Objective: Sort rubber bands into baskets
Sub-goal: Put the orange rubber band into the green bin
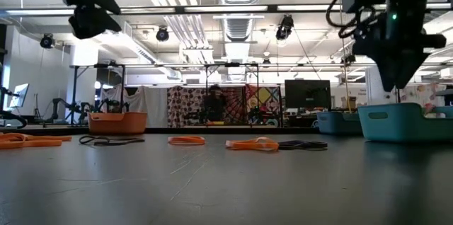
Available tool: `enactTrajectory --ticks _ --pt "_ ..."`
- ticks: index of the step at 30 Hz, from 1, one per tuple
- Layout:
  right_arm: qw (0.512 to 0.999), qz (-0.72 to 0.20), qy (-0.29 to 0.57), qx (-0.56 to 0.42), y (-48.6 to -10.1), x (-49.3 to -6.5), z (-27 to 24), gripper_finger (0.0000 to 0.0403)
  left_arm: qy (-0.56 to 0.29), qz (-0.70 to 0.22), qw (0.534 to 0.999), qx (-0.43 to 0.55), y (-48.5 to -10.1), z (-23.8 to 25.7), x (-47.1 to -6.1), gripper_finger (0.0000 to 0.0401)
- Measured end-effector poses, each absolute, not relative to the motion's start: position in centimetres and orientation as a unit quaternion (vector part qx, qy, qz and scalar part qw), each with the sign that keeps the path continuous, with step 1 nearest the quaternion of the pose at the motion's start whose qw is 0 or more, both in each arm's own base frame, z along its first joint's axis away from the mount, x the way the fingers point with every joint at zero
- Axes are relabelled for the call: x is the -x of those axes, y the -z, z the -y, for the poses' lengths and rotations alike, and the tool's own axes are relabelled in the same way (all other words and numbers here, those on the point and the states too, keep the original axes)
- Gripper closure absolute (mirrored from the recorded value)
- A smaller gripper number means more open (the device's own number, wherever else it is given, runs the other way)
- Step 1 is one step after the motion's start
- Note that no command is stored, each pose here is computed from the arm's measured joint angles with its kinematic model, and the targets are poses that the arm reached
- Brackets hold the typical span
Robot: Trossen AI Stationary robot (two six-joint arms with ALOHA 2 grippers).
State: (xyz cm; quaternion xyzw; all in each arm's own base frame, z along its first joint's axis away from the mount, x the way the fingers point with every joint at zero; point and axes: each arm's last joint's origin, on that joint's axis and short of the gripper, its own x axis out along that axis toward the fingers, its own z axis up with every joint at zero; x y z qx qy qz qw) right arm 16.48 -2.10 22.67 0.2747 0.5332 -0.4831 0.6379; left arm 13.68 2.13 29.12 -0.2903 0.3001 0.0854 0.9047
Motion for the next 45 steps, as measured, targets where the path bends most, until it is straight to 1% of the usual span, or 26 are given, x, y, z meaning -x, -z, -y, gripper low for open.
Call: enactTrajectory --ticks 4,9,11,13,20,25,29,33,36,41,45 --pt "0.637 -0.54 0.445 -0.324 -23.7 -17.2 1.8 0.0251 -0.067 -0.281 0.916 0.279 -29.6 -1.6 -12.7 0.0248" --pt "0.627 -0.517 0.458 -0.36 -24.7 -17.6 1.8 0.0266 -0.042 -0.254 0.928 0.269 -30.3 -1.0 -11.4 0.0248" --pt "0.619 -0.513 0.478 -0.355 -24.5 -17.5 1.9 0.0273 -0.035 -0.243 0.932 0.266 -30.4 -0.8 -10.9 0.0248" --pt "0.597 -0.52 0.501 -0.349 -23.9 -17.2 2.3 0.0278 -0.031 -0.234 0.935 0.263 -30.6 -0.7 -10.4 0.0248" --pt "0.549 -0.564 0.519 -0.332 -21.3 -16.9 3.2 0.0276 -0.028 -0.208 0.942 0.261 -31.0 -0.6 -9.2 0.0248" --pt "0.544 -0.534 0.568 -0.311 -20.9 -17.1 3.7 0.0291 -0.04 -0.201 0.941 0.271 -31.1 -0.6 -9.0 0.0248" --pt "0.537 -0.547 0.571 -0.294 -20.4 -16.9 4.0 0.0309 -0.041 -0.203 0.94 0.272 -31.1 -0.7 -9.1 0.0248" --pt "0.517 -0.558 0.579 -0.292 -19.4 -16.3 4.6 0.0325 -0.043 -0.207 0.938 0.276 -31.0 -0.7 -9.3 0.0248" --pt "0.525 -0.558 0.571 -0.294 -18.8 -16.4 4.8 0.0333 -0.045 -0.209 0.936 0.279 -31.0 -0.7 -9.5 0.0248" --pt "0.522 -0.551 0.577 -0.3 -18.6 -16.3 5.1 0.0344 -0.046 -0.215 0.935 0.277 -30.9 -0.7 -9.8 0.0248" --pt "0.523 -0.553 0.575 -0.3 -18.6 -16.3 5.1 0.0365 -0.047 -0.219 0.934 0.278 -30.8 -0.8 -10.0 0.0248"
